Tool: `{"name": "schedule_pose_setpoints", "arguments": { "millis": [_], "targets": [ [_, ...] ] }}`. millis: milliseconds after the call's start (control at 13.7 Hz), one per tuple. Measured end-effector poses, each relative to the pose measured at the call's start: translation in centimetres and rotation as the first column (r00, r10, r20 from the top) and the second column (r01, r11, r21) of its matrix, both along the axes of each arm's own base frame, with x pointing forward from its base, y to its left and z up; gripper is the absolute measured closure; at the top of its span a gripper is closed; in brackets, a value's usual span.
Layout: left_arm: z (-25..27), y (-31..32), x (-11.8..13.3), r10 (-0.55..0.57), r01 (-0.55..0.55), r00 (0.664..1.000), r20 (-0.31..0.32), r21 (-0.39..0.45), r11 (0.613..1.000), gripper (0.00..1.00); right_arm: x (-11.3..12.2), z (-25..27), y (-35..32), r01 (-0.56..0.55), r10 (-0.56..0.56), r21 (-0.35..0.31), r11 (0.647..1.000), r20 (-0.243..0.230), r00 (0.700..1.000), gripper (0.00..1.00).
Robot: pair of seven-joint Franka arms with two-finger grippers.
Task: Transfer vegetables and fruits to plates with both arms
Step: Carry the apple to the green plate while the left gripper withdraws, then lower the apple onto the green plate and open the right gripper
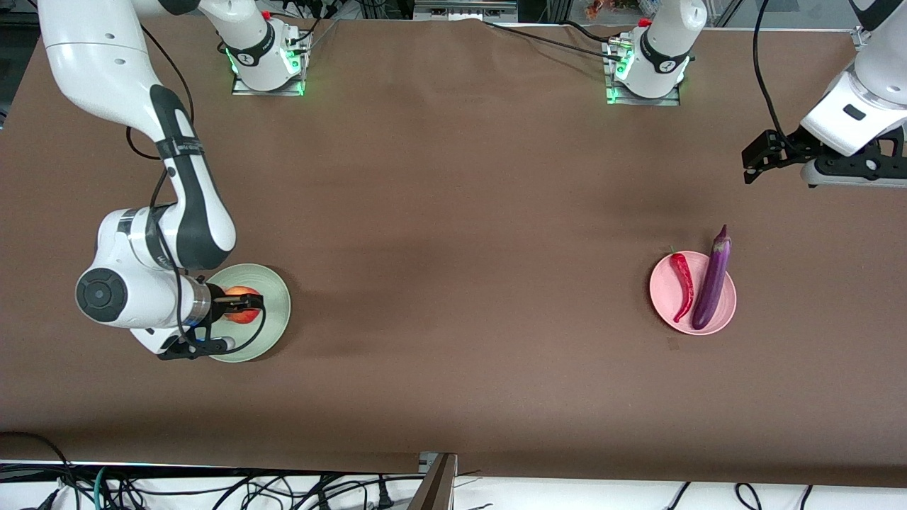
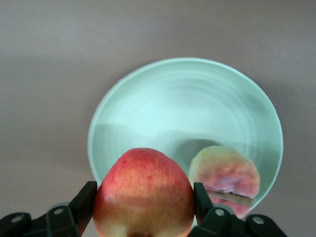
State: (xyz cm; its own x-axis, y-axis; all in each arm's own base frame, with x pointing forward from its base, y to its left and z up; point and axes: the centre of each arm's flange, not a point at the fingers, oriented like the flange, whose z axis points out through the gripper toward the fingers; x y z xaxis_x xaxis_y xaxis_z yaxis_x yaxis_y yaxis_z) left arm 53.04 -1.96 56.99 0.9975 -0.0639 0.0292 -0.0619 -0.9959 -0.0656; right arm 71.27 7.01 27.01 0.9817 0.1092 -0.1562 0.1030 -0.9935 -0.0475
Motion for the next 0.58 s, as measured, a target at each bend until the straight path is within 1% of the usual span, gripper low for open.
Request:
{"name": "schedule_pose_setpoints", "arguments": {
  "millis": [73, 583],
  "targets": [
    [-0.4, 0.1, 0.3, 0.002, -0.002, 1.0, -0.007, 0.0, 1.0, 0.0, 0.0, -0.9, -0.4, 0.003, -0.003, 0.0, 1.0, -0.007, 1.0, 0.17],
    [-0.8, -0.2, 1.1, -0.002, 0.002, 1.0, -0.018, 0.001, 1.0, 0.0, 0.1, -5.4, 0.7, -0.007, 0.007, 0.008, 1.0, -0.001, 1.0, 0.16]
  ]
}}
